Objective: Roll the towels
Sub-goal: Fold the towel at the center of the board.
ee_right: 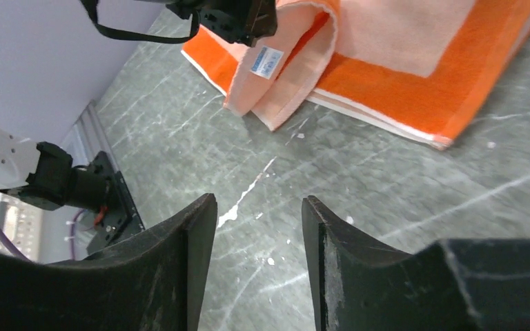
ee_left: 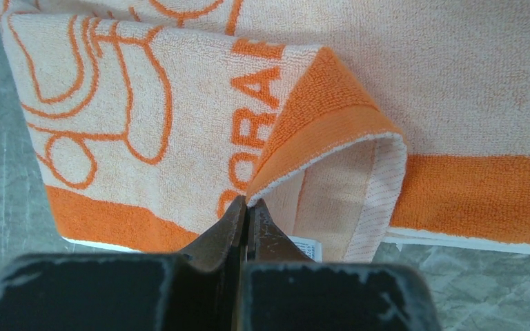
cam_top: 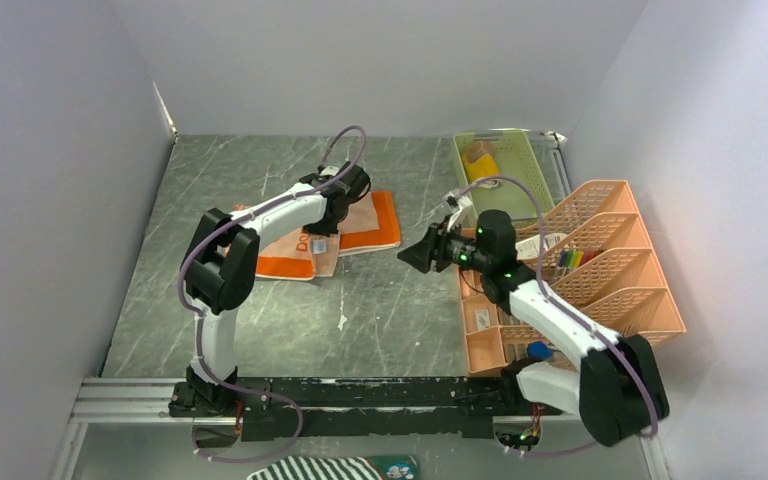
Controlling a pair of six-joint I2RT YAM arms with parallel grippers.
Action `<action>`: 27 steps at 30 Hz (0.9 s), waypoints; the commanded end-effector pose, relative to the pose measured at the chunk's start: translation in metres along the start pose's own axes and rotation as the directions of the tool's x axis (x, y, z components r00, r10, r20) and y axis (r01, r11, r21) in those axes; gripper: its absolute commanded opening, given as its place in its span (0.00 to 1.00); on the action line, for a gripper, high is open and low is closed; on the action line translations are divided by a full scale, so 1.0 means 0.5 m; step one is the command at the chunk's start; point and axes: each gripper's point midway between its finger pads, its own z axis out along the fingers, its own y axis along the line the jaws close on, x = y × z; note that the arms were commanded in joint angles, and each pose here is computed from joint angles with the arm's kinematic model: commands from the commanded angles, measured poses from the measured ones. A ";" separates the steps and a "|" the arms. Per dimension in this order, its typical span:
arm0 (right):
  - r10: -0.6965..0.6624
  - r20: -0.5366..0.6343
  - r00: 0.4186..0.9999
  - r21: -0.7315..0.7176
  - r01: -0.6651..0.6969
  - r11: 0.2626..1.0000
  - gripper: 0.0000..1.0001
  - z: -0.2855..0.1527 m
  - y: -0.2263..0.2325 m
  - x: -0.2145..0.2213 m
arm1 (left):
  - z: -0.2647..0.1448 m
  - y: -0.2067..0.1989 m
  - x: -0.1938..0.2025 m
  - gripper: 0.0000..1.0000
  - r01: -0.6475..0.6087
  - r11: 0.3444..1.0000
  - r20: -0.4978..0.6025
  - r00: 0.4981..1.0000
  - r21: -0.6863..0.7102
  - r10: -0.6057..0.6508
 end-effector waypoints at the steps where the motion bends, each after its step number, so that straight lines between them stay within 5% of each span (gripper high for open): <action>1: 0.017 0.027 0.999 -0.114 -0.014 0.993 0.47 0.072 0.029 -0.014 | -0.002 -0.008 -0.005 0.07 0.002 1.000 -0.005 1.000 0.022 -0.002; 4: -0.024 -0.024 0.999 -0.152 0.020 0.988 0.41 0.156 0.049 0.012 | -0.009 -0.014 -0.013 0.07 0.003 0.999 -0.001 1.000 0.044 -0.003; 11: 0.022 -0.072 0.997 -0.253 -0.040 0.967 0.01 0.304 0.055 0.043 | -0.019 -0.044 -0.021 0.07 0.013 0.992 -0.009 1.000 0.128 -0.012; 27: 0.080 -0.163 0.983 -0.267 -0.122 0.956 0.00 0.426 0.006 0.127 | -0.015 -0.045 -0.023 0.07 0.013 0.987 -0.019 1.000 0.163 -0.010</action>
